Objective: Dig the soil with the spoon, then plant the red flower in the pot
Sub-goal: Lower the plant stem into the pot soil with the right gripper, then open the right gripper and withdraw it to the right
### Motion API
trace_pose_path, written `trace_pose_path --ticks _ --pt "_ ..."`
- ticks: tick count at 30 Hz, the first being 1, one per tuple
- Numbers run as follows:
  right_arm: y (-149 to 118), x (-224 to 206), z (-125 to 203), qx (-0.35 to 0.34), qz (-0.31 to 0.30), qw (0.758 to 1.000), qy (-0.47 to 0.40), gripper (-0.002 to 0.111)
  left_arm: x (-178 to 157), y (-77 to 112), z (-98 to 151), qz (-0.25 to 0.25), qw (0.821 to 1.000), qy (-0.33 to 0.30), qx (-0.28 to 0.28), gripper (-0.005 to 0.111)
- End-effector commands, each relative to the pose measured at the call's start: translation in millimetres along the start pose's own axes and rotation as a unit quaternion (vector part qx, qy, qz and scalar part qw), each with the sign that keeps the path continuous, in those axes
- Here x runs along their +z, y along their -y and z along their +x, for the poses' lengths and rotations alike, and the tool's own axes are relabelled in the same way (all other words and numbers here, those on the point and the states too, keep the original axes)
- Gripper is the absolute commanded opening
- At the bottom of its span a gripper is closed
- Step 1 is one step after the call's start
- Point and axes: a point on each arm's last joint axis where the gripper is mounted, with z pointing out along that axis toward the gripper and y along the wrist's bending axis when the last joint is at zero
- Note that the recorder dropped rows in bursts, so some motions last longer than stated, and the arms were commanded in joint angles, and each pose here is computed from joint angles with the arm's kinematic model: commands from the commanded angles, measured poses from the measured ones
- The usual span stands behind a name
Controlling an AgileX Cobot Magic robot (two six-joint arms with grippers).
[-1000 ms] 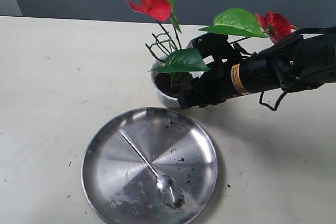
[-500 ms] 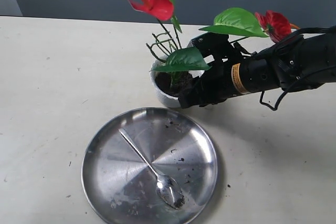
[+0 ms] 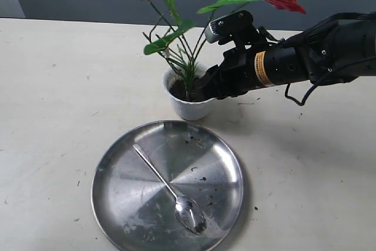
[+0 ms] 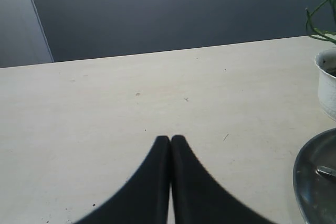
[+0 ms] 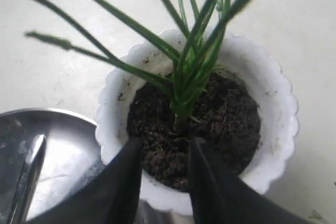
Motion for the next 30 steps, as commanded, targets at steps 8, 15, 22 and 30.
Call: trace_pose_path --ticks 8,15,22,30 --pt "-1 -2 -2 -0.008 -0.014 1.000 0.003 0.031 0 0.3 -2 0.003 1.000 0.009 -0.001 0.001" --pt "-2 -2 -1 -0.003 -0.016 1.000 0.001 0.031 0 0.3 -2 0.003 1.000 0.009 -0.001 0.001" --pt "-7 -26 22 0.007 0.023 1.000 -0.013 0.023 0 0.3 -2 0.003 1.000 0.009 -0.001 0.001" --pt "-32 -113 51 0.023 0.088 0.995 0.050 0.000 0 0.3 -2 0.003 1.000 0.009 -0.001 0.001"
